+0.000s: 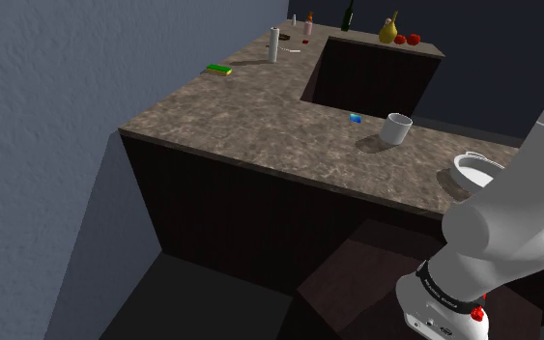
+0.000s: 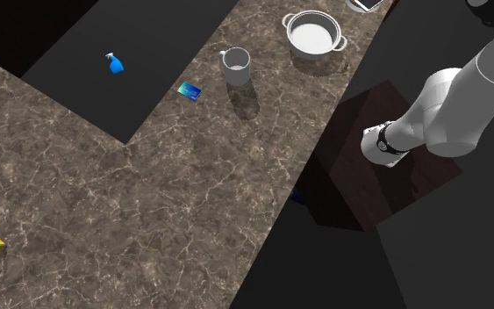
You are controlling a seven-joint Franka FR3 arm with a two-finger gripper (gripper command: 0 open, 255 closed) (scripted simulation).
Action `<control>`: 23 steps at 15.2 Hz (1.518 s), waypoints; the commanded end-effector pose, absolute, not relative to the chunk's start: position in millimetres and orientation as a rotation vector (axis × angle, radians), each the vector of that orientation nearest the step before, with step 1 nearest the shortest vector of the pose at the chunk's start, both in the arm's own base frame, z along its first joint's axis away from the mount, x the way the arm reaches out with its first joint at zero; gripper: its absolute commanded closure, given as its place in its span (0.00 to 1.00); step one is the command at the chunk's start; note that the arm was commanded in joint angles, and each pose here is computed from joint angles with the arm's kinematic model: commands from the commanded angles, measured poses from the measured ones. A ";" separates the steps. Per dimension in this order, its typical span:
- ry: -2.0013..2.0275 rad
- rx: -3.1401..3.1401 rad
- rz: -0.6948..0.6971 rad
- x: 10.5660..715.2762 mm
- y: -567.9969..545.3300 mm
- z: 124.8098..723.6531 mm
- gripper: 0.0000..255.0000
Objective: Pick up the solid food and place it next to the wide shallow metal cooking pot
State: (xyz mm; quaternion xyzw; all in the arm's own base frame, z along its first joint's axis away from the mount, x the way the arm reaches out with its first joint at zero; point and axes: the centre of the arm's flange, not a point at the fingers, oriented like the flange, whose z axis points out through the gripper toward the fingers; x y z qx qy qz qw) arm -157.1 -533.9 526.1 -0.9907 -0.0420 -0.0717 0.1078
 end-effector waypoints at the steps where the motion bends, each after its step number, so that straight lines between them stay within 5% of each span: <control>1: -0.125 -2.916 -0.211 -159.6 -533.8 515.5 1.00; 23: -0.125 -2.916 -0.211 -159.6 -533.8 399.3 1.00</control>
